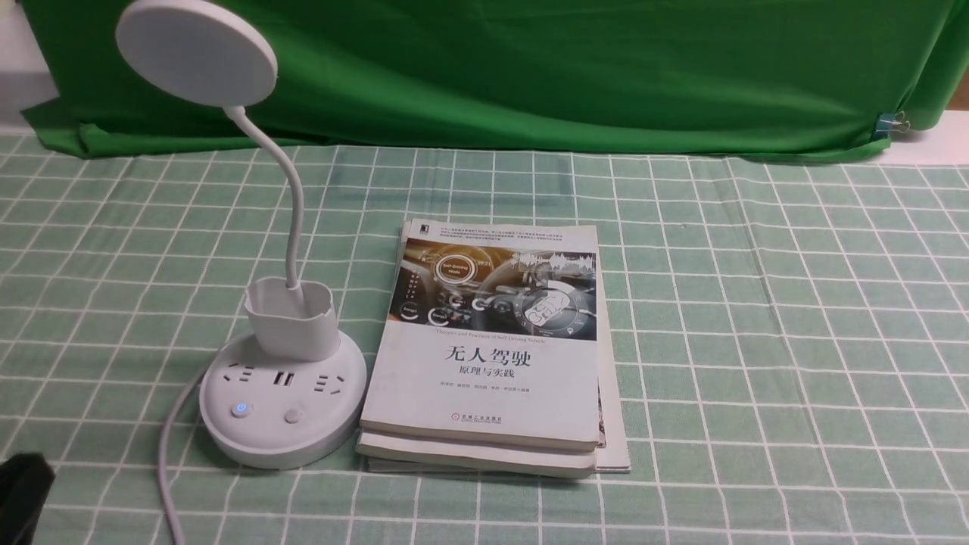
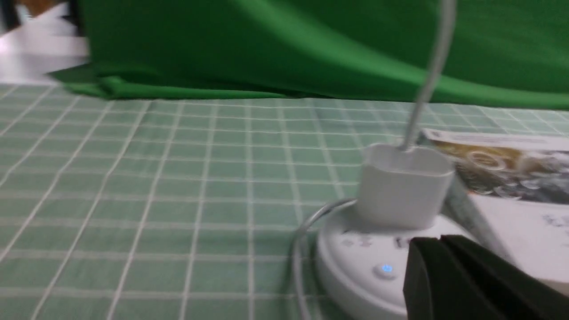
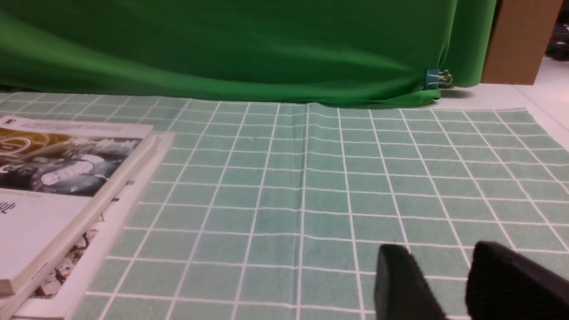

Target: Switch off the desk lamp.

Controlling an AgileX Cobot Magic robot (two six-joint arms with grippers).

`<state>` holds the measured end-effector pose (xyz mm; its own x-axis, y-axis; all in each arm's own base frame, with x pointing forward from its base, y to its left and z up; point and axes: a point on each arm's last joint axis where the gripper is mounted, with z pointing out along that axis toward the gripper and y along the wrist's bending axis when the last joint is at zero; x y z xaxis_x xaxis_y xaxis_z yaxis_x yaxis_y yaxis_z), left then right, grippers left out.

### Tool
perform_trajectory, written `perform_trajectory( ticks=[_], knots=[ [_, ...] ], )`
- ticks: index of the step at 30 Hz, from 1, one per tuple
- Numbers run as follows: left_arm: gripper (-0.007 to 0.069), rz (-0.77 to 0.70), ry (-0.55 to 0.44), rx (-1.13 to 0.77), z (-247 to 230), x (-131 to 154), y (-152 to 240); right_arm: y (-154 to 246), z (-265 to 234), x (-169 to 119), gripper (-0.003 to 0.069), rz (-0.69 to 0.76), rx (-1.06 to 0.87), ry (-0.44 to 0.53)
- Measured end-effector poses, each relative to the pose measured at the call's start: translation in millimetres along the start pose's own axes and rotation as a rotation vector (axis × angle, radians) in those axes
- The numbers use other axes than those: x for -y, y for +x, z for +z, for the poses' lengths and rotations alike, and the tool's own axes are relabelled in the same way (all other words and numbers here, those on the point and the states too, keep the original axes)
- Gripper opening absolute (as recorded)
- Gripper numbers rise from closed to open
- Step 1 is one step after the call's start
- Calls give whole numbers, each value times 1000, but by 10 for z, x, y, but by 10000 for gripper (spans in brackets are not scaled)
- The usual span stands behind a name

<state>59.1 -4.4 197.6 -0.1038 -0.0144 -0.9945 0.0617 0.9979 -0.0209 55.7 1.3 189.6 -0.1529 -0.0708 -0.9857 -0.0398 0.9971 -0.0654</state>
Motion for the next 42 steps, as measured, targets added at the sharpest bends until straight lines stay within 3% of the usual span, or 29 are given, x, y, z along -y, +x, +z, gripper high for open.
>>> perform_trajectory(
  ticks=[8,42],
  knots=[
    [1,-55,-27,-98,-32,-6,124,0,0,0,242,0,0,0],
    [1,-58,-31,-101,-32,-8,127,0,0,0,242,0,0,0]
  ],
)
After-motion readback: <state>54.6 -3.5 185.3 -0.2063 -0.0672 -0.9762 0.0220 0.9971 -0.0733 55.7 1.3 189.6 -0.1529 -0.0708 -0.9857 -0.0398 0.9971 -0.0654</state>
